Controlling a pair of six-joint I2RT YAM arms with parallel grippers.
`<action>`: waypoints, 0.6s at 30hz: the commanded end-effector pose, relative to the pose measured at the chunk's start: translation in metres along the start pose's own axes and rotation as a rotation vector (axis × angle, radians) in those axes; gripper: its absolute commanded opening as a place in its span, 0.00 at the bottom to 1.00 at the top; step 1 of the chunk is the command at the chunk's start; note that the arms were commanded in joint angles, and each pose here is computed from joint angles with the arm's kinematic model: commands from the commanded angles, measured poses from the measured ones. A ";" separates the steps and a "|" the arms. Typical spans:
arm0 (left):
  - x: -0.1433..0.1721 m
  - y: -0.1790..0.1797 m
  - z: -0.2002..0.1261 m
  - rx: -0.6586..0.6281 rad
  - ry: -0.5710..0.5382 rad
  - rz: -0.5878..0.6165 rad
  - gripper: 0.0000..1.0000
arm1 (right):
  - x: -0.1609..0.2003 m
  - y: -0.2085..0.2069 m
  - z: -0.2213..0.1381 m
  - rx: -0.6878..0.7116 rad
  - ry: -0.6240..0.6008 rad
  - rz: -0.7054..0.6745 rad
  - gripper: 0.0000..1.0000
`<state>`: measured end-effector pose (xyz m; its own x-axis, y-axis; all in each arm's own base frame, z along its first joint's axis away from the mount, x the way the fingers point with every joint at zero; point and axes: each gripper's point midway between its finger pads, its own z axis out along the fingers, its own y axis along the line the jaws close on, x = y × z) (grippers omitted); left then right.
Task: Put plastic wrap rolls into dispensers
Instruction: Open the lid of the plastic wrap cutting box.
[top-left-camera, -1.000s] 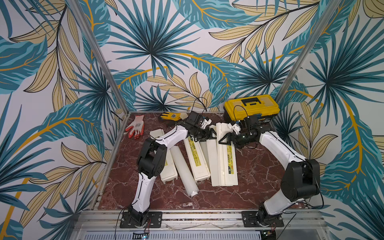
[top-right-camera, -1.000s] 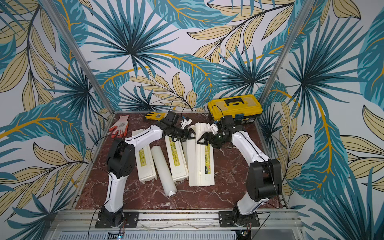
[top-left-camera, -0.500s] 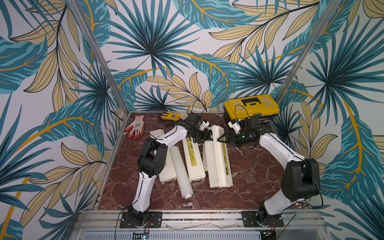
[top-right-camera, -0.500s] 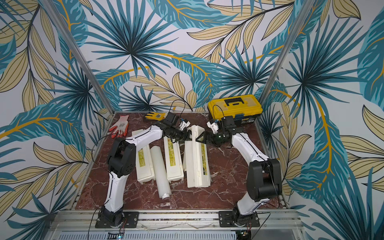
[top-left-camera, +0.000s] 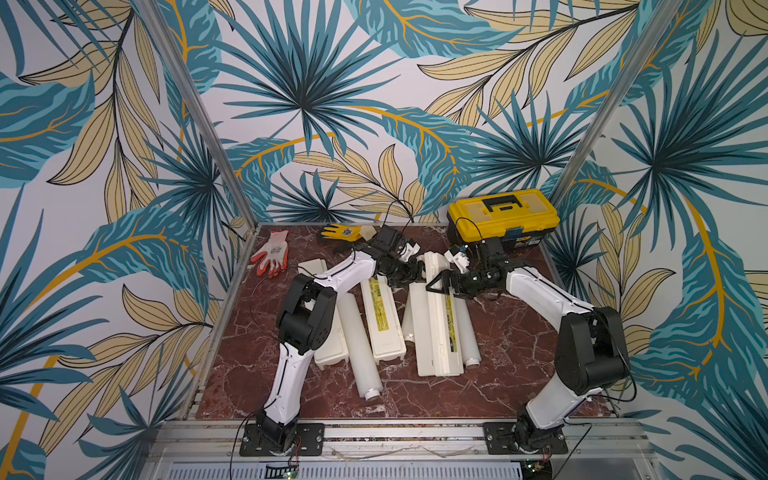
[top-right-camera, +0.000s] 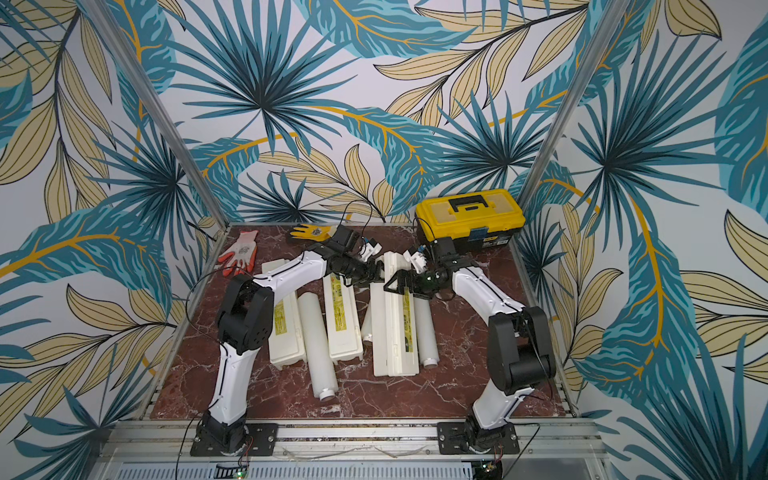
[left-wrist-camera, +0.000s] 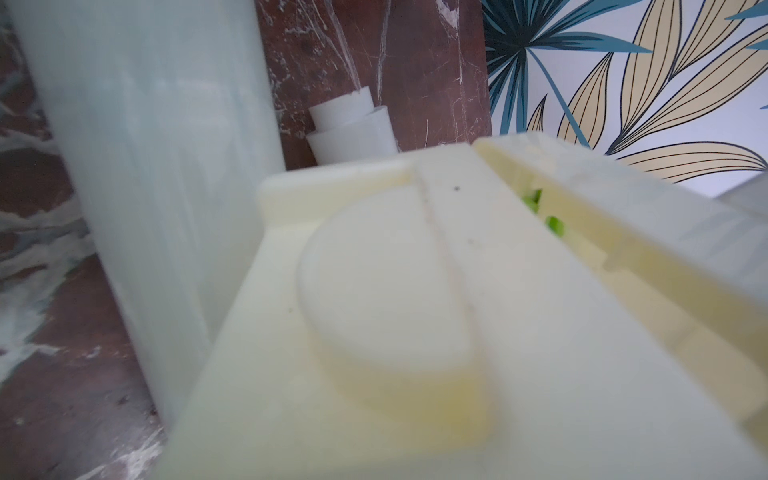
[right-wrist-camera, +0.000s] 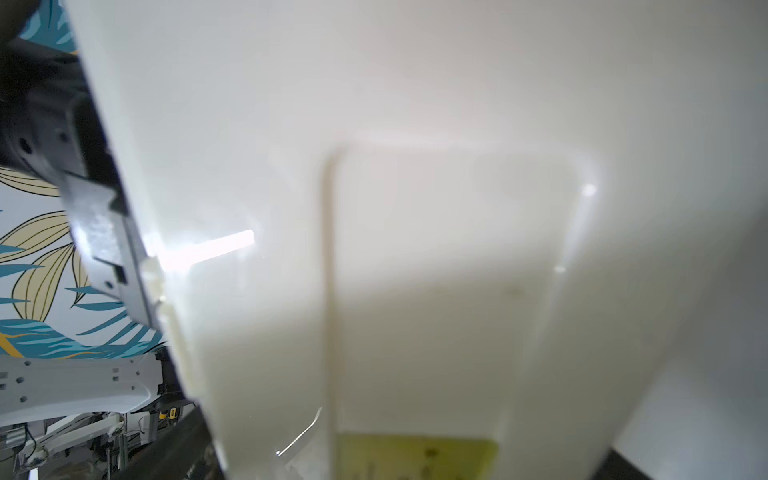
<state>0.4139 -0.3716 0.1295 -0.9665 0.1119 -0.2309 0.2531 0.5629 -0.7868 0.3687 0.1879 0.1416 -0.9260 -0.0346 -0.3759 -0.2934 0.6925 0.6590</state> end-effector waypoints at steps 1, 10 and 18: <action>-0.015 0.020 0.004 -0.072 -0.043 0.051 0.42 | 0.001 -0.007 0.008 0.034 -0.016 -0.027 0.99; -0.022 0.011 -0.002 -0.061 -0.063 0.073 0.42 | -0.001 -0.003 0.004 0.039 -0.038 -0.051 0.75; -0.031 0.016 -0.014 -0.068 -0.091 0.071 0.38 | -0.008 0.009 -0.037 0.103 -0.118 -0.059 0.57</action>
<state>0.4198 -0.3678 0.1321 -0.9667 0.0982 -0.2364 0.2492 0.5722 -0.7814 0.3669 0.1792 0.1607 -0.8836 -0.0151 -0.4679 -0.3249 0.7395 0.5896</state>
